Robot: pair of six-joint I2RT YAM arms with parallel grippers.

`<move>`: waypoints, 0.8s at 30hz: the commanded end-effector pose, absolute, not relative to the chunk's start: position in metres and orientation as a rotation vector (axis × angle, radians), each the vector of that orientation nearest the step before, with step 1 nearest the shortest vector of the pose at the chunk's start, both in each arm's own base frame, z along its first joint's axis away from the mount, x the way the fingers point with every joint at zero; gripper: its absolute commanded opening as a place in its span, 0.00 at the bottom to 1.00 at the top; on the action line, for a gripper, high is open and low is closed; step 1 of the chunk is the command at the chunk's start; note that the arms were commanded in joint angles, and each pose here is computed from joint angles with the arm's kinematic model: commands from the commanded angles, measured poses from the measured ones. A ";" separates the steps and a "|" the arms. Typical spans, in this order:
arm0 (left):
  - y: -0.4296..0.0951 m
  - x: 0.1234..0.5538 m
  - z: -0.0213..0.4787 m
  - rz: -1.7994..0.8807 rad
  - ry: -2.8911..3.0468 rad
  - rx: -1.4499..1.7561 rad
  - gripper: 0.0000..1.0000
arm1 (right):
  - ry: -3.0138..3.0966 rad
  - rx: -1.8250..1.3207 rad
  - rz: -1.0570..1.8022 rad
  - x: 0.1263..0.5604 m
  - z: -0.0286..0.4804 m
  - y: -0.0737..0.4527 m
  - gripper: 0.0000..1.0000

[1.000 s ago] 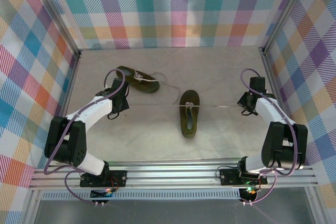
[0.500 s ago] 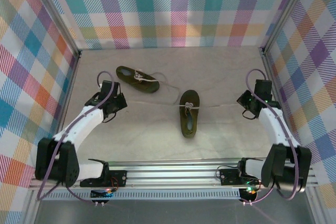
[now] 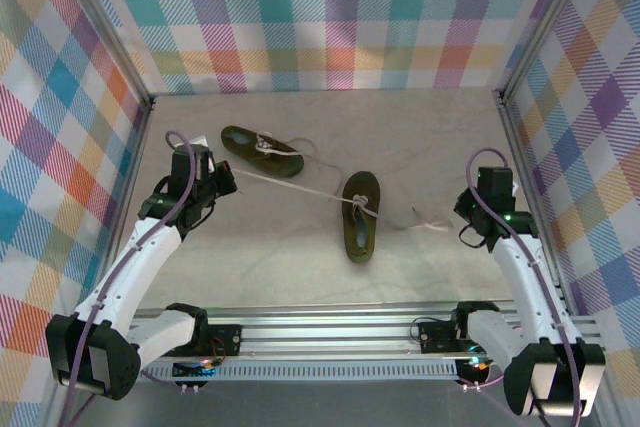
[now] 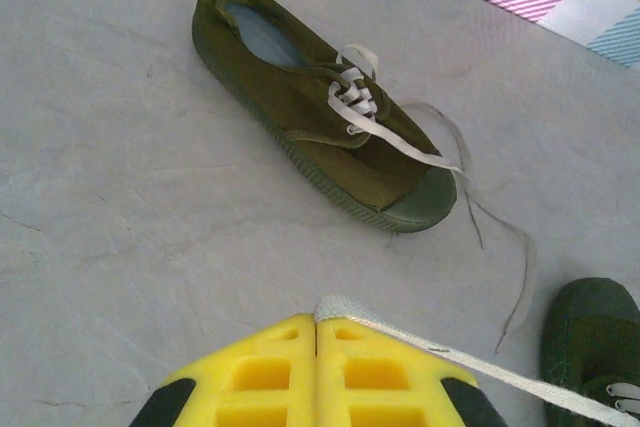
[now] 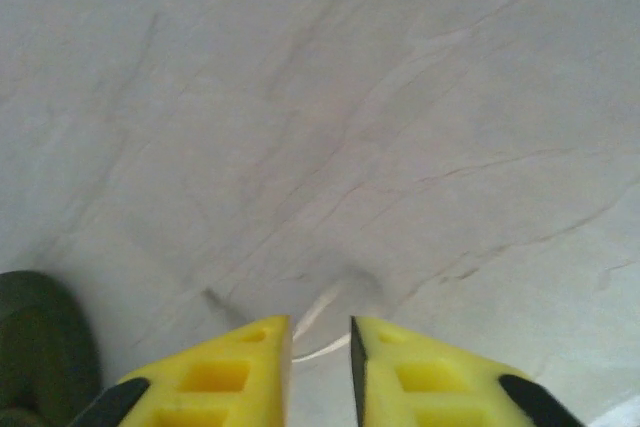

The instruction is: Tie the shoes

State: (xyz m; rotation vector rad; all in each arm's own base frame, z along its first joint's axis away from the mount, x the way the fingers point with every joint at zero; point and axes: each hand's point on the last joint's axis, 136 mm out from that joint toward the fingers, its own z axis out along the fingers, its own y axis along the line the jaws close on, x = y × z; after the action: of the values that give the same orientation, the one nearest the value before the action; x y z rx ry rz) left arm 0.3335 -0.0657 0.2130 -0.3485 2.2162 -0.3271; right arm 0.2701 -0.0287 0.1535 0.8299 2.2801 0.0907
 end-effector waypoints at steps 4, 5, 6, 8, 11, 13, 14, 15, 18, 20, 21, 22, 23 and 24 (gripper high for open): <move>-0.061 0.329 0.212 -0.279 2.241 -0.355 0.00 | 2.299 0.771 0.031 0.266 0.163 -0.033 0.46; -0.058 0.328 0.211 -0.257 2.242 -0.372 0.00 | 2.330 0.701 0.100 0.273 0.160 -0.020 0.47; -0.054 0.327 0.211 -0.234 2.245 -0.388 0.00 | 2.366 0.645 0.146 0.277 0.157 -0.010 0.48; -0.052 0.328 0.211 -0.216 2.251 -0.395 0.00 | 2.463 0.471 0.231 0.287 0.149 0.023 0.48; -0.052 0.329 0.206 -0.204 2.273 -0.399 0.00 | 2.608 0.279 0.358 0.292 0.132 0.072 0.48; -0.052 0.330 0.205 -0.205 2.281 -0.401 0.00 | 2.702 0.236 0.315 0.291 0.113 0.082 0.47; -0.053 0.330 0.204 -0.211 2.284 -0.398 0.00 | 2.744 0.230 0.247 0.291 0.103 0.080 0.46; -0.054 0.330 0.204 -0.214 2.284 -0.397 0.00 | 2.781 0.244 0.181 0.290 0.095 0.075 0.46; -0.055 0.329 0.203 -0.219 2.292 -0.394 0.00 | 2.857 0.233 0.083 0.291 0.077 0.070 0.44; -0.055 0.329 0.202 -0.217 2.295 -0.394 0.00 | 2.901 0.210 0.083 0.290 0.068 0.074 0.42; -0.055 0.329 0.201 -0.217 2.296 -0.396 0.00 | 2.910 0.204 0.084 0.290 0.064 0.075 0.42; -0.055 0.330 0.200 -0.219 2.297 -0.397 0.00 | 2.921 0.201 0.086 0.291 0.060 0.076 0.42; -0.055 0.330 0.200 -0.220 2.299 -0.398 0.00 | 2.930 0.196 0.083 0.292 0.056 0.077 0.41; -0.056 0.330 0.199 -0.225 2.300 -0.398 0.00 | 2.937 0.194 0.070 0.294 0.053 0.076 0.41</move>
State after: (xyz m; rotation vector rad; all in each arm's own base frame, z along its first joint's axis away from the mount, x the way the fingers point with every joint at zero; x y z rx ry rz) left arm 0.3262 -0.0549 0.1907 -0.3881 2.3147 -0.2189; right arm 0.2911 0.0750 0.0525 0.2428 2.9174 0.0977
